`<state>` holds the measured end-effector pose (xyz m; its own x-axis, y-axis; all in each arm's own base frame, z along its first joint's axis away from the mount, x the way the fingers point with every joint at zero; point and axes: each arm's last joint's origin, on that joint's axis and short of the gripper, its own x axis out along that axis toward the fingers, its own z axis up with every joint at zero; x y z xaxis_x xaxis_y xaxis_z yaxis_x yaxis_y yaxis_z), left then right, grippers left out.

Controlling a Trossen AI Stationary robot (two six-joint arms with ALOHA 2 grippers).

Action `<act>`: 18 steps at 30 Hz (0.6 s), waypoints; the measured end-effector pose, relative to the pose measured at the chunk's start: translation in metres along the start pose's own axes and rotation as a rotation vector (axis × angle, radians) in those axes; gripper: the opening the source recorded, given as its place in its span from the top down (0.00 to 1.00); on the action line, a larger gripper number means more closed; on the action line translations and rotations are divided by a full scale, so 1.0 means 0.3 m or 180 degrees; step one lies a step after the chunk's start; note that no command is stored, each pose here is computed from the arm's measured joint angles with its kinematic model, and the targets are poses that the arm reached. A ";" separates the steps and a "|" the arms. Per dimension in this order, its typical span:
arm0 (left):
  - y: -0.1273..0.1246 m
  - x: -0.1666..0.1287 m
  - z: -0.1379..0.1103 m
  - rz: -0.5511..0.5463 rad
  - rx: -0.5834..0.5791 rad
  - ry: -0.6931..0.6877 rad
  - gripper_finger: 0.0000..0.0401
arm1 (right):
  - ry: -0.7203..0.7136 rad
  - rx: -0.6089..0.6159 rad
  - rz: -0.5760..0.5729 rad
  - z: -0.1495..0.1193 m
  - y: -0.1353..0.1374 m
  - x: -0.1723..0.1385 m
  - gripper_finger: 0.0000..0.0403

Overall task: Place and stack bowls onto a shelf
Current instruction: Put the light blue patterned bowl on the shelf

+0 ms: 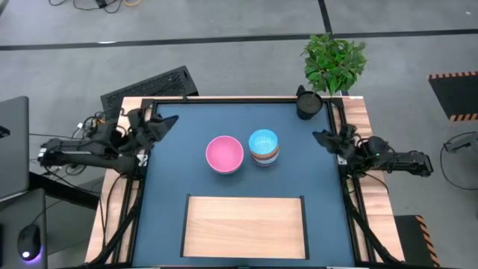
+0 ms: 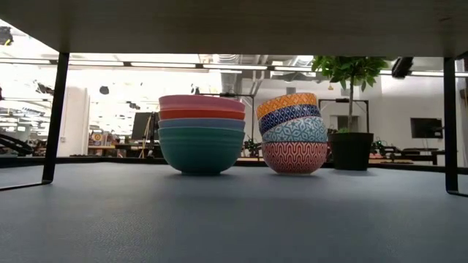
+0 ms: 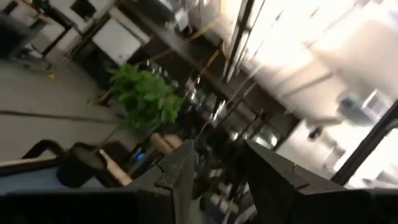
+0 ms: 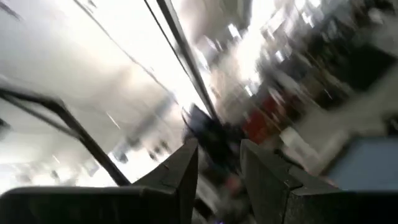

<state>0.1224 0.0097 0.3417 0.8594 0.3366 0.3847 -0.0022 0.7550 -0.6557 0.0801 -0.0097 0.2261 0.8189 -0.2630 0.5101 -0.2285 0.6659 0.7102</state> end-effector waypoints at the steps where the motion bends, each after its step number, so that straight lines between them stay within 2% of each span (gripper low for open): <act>1: -0.016 0.018 0.008 -0.0034 0.0032 0.0033 0.69 | -0.0149 0.0013 0.0093 0.015 0.013 0.000 0.63; 6: -0.088 0.093 0.059 -0.0117 0.0186 -0.0075 0.69 | -0.0764 -0.0503 0.0364 0.070 0.054 -0.008 0.63; 9: -0.116 0.130 0.079 -0.0079 0.0279 -0.0148 0.69 | -0.0895 -0.0682 0.0265 0.093 0.074 -0.002 0.63; 13: -0.134 0.162 0.085 0.0017 0.0248 -0.0011 0.69 | -0.0618 -0.0884 -0.0046 0.124 0.118 0.035 0.63; 18: -0.110 0.184 0.070 0.0519 0.0230 0.0368 0.69 | 0.0109 -0.1158 -0.0757 0.170 0.191 0.113 0.66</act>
<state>0.1591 0.0152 0.3984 0.8976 0.3941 0.1975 -0.1791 0.7355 -0.6534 0.0679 -0.0160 0.3088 0.8447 -0.4197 0.3321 0.1642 0.7938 0.5856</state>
